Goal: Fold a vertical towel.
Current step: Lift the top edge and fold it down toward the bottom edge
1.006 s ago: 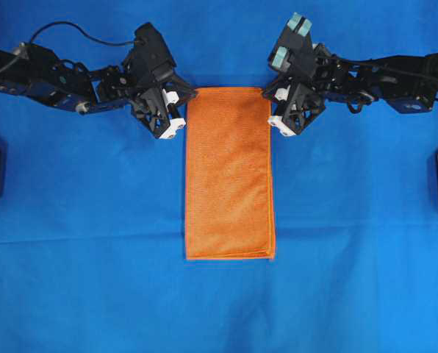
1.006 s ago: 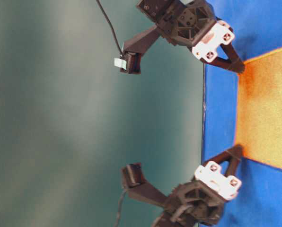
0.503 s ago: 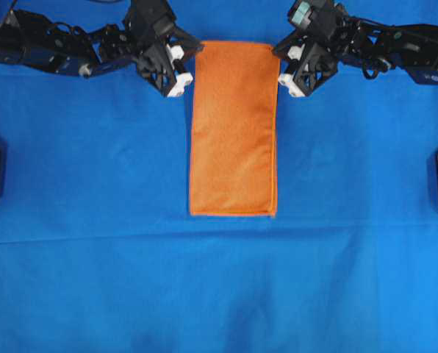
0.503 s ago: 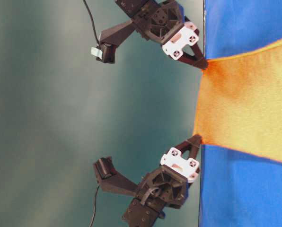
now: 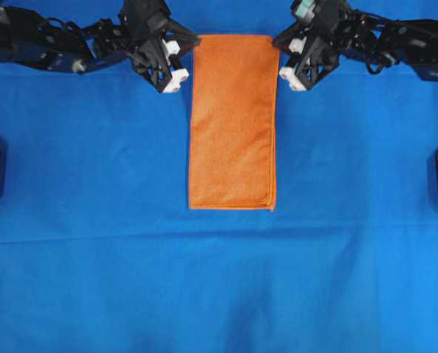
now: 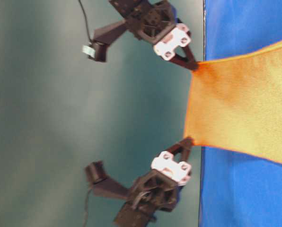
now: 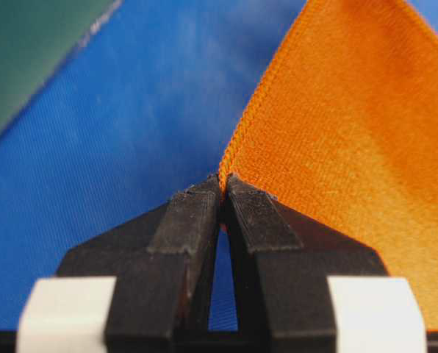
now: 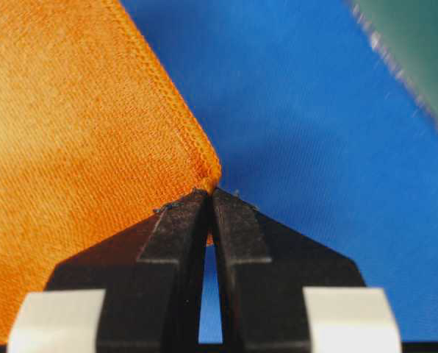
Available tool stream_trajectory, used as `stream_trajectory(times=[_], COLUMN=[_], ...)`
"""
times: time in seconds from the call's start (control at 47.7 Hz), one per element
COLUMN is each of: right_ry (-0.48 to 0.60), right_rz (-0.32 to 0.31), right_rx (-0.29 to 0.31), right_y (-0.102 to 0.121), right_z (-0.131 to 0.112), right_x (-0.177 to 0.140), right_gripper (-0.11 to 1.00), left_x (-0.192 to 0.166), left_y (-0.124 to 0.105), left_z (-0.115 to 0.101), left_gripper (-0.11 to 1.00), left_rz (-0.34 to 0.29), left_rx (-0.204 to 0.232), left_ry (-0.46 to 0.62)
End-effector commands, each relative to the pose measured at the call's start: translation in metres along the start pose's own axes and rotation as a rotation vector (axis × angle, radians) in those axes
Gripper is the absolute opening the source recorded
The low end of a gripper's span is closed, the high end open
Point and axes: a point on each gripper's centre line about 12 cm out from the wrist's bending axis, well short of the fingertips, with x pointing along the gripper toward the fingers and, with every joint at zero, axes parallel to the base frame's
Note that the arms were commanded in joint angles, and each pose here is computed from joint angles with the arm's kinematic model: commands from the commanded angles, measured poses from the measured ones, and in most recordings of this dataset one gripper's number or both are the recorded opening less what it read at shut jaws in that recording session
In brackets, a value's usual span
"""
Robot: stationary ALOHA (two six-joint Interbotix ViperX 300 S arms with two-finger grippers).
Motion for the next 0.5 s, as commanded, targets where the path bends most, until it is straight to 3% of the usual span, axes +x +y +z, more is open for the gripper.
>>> stream_trajectory(times=[0.0, 0.21, 0.482], right_ry=[-0.055, -0.082, -0.04], right_rz=[-0.002, 0.045, 0.157], right_rx=[0.0, -0.032, -0.101], right_y=[0.0, 0.022, 0.068], right_z=[0.018, 0.026, 0.003], right_x=[-0.017, -0.042, -0.057], right_gripper=[0.03, 0.03, 0.03], left_x=[-0.018, -0.043, -0.065], left_y=[-0.002, -0.024, -0.073], left_z=[0.022, 0.029, 0.007], left_gripper=[0.02, 0.02, 0.02], left_rz=[-0.003, -0.056, -0.182], left_rx=[0.003, 0.032, 0.1], left_ry=[-0.055, -0.079, -0.045])
